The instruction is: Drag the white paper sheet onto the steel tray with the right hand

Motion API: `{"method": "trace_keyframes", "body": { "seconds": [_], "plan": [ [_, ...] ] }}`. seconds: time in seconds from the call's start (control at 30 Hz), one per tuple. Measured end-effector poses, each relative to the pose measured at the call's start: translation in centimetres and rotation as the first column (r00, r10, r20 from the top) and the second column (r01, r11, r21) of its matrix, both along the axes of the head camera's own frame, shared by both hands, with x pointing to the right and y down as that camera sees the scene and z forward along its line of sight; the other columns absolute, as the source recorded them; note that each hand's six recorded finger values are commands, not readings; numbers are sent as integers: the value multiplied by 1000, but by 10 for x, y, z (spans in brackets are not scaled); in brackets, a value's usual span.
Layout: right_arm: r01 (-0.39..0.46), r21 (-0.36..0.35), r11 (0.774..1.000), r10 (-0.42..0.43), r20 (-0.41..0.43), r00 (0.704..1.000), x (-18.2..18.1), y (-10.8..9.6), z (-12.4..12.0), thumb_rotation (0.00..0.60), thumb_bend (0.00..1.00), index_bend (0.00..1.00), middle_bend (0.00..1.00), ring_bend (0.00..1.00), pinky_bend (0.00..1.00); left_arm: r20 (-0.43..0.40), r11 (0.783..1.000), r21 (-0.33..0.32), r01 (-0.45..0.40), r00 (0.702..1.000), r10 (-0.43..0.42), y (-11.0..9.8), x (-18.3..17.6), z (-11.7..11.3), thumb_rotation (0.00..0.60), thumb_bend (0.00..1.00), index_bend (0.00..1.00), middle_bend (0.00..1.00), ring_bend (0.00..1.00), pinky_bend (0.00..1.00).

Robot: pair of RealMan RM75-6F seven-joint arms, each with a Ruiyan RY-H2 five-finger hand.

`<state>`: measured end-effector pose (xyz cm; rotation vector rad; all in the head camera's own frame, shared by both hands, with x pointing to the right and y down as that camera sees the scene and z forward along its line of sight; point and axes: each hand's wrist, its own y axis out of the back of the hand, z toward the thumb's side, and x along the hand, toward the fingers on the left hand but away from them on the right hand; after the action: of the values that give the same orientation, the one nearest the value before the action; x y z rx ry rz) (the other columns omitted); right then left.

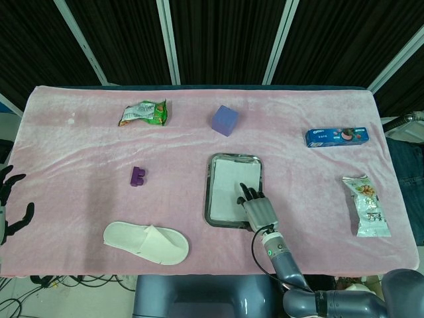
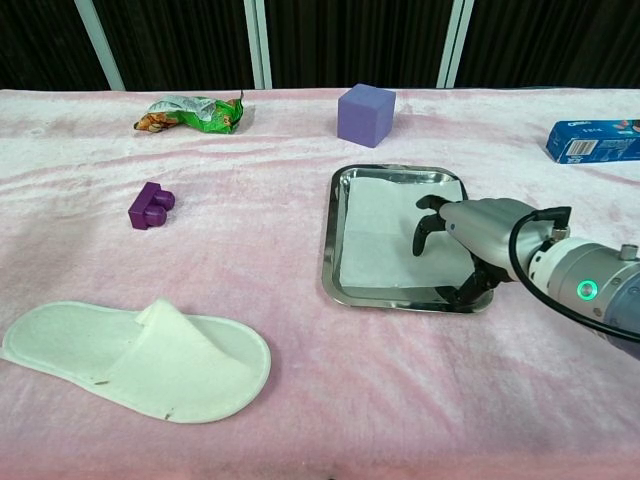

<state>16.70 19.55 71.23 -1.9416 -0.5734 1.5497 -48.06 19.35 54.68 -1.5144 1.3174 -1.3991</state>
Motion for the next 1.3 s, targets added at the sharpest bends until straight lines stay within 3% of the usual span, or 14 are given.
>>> {"method": "trace_keyframes", "body": {
  "seconds": [0.5,0.93,1.3],
  "plan": [
    [10,-10,1000,-10,1,1000,4,-7,6,600,321,329,0,101,200,-1,1000,2,-2,1000,2,0,0,0,600,401,218,70,11,51],
    [52,-32,998,-53,-24,998,2,-4,0,600,318,222,0,67,192,0,1000,2,1,1000,-1,0,0,0,600,401,218,70,11,51],
    [54,-36,998,-55,-32,998,7,-5,-8,600,317,211,0,65,192,0,1000,3,0,1000,0,0,0,0,600,401,218,71,11,51]
  ]
}}
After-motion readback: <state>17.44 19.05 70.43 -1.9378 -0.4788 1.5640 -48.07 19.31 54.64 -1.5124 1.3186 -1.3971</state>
